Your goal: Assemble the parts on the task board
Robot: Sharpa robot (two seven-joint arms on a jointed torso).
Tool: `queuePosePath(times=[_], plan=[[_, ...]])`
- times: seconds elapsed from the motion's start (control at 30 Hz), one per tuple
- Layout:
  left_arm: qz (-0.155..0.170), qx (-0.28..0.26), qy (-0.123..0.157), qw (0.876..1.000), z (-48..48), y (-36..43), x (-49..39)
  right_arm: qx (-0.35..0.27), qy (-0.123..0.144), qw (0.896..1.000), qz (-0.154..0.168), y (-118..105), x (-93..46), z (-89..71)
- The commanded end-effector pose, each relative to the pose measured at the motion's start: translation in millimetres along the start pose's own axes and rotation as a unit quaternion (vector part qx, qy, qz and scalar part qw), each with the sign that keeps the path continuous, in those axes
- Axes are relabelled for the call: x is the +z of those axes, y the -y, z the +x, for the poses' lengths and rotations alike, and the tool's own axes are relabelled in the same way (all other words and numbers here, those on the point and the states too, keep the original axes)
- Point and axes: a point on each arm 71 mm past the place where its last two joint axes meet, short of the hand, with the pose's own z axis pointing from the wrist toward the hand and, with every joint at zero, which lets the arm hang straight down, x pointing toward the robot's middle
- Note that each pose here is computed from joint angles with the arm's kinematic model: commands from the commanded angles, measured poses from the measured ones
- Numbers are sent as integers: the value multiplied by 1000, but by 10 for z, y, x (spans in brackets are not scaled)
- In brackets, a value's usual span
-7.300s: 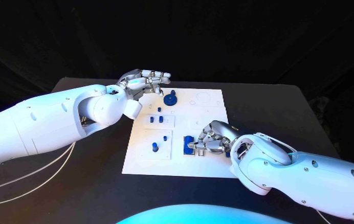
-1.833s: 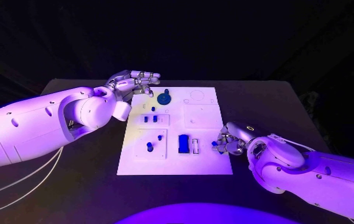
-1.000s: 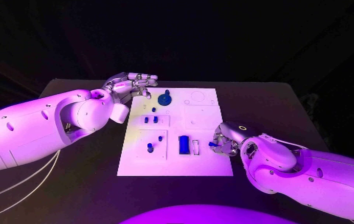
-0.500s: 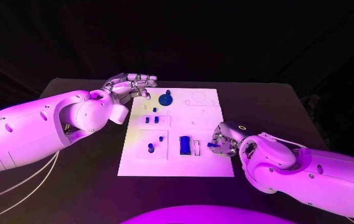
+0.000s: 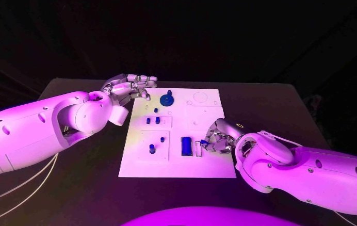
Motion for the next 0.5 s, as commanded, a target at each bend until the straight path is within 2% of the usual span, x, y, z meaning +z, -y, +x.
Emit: queuePosePath(times=[0.03, 0.5], plan=[[2, -4, -10, 1000, 32, 7, 3, 33, -9, 999, -1, -32, 5, 24], [0, -4, -12, 1000, 39, 5, 4, 26, -59, 998, 13, -39, 95, 147]])
